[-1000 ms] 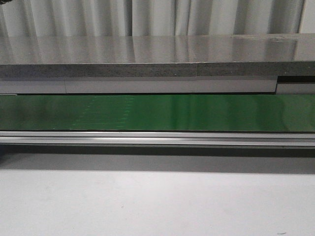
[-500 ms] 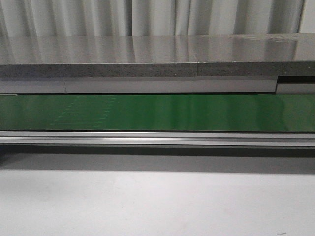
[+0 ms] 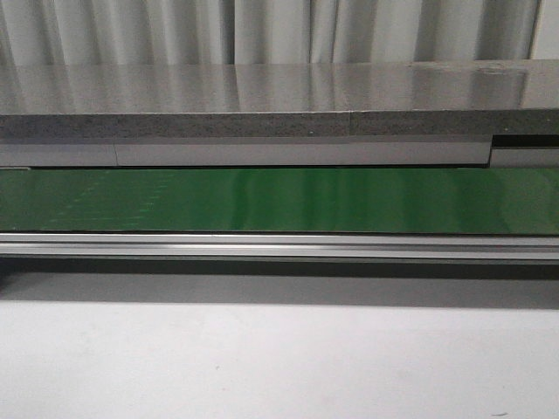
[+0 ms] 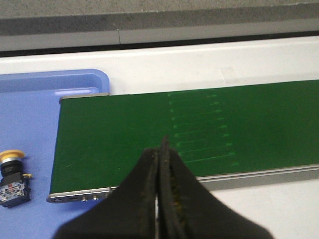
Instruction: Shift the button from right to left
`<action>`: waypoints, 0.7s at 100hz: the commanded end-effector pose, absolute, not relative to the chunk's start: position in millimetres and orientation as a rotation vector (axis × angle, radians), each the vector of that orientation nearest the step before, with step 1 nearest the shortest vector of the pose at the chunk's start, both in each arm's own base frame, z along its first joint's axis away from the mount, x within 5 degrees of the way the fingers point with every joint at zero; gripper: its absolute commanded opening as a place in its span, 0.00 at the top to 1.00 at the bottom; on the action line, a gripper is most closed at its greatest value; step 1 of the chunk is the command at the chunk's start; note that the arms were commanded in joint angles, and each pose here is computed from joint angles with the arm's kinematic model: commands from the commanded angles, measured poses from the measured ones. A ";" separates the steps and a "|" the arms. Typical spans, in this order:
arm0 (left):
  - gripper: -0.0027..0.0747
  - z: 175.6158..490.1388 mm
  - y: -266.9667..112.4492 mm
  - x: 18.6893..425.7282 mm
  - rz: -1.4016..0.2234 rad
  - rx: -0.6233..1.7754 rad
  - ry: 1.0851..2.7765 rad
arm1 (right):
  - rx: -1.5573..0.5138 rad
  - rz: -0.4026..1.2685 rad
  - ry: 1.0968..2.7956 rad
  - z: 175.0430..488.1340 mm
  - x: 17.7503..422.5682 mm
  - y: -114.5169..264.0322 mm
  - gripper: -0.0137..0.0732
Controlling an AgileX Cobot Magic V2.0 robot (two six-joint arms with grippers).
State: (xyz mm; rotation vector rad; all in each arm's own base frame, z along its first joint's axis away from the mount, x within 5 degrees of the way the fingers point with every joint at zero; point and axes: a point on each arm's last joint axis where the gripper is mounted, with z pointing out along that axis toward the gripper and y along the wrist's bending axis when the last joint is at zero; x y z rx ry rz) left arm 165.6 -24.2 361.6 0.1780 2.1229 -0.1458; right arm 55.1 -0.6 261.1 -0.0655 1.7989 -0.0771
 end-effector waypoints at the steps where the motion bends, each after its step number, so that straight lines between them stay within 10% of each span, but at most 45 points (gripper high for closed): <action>1: 0.99 370.9 -22.5 152.3 -0.138 0.158 1.947 | -0.070 -0.090 1.707 275.6 56.3 -0.9 0.91; 70: 0.99 299.5 -12.9 100.9 -0.104 0.104 1.724 | -0.070 -0.090 1.707 275.6 56.3 -0.9 0.91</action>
